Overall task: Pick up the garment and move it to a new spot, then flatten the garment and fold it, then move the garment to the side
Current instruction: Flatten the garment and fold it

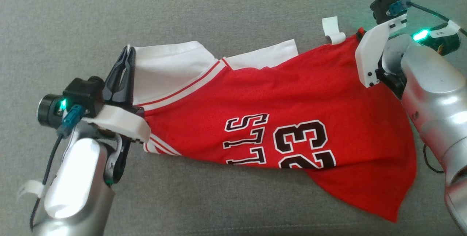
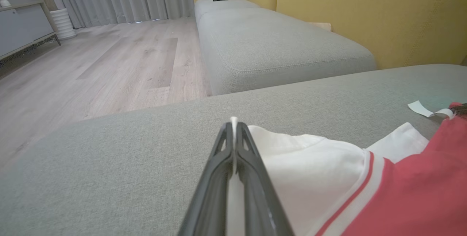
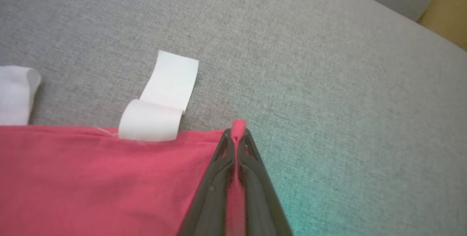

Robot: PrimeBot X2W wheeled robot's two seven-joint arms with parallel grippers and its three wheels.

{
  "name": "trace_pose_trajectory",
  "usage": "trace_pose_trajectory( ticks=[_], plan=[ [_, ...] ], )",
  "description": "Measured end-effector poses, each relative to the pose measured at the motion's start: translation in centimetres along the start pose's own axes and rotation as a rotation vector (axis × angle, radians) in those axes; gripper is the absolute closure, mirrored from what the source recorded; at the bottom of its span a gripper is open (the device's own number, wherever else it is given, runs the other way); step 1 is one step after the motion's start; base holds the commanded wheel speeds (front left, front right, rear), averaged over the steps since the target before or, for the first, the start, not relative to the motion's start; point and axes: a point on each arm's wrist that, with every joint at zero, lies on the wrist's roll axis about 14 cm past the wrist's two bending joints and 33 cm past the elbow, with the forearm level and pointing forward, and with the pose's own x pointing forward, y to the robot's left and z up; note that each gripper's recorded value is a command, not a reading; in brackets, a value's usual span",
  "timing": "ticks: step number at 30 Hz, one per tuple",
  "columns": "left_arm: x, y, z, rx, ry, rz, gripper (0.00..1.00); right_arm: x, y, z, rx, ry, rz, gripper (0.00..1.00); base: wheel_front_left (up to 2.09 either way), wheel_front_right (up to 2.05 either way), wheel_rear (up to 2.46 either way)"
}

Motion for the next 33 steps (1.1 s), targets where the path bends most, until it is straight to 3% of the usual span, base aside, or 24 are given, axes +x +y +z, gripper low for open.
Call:
trace_pose_trajectory(
  ticks=[4,8,10,15,18,23,28,33],
  plan=[
    [0.1,0.0,0.8,0.010,-0.023,0.002,1.00,-0.9,-0.4,1.1,0.011,-0.065,-0.010,1.00,0.00,0.00,0.00],
    [0.0,-0.1,3.4,0.016,-0.098,0.000,1.00,-2.8,-1.3,3.9,0.049,-0.216,-0.026,1.00,0.00,0.00,0.00],
    [-0.1,-0.2,6.3,-0.002,-0.183,-0.004,1.00,-5.0,-2.8,6.0,0.095,-0.335,-0.050,1.00,0.00,0.00,0.00],
    [0.7,-1.3,10.3,0.050,-0.250,-0.090,1.00,-8.7,-6.9,7.9,0.162,-0.473,-0.125,1.00,0.00,0.00,0.00],
    [2.3,-1.9,13.2,0.078,-0.295,-0.131,1.00,-9.9,-8.6,9.4,0.176,-0.524,-0.154,1.00,0.00,0.00,0.00],
    [7.8,-3.4,22.9,0.197,-0.452,-0.207,1.00,-12.0,-12.0,16.1,0.149,-0.669,-0.200,1.00,0.00,0.00,0.00],
    [13.2,-3.3,28.3,0.262,-0.527,-0.198,1.00,-12.6,-14.4,21.7,0.131,-0.783,-0.224,1.00,0.00,0.00,0.00],
    [17.0,-3.3,32.7,0.322,-0.672,-0.153,1.00,-12.9,-17.1,24.8,0.107,-0.906,-0.285,1.00,0.00,0.00,0.00]
  ],
)
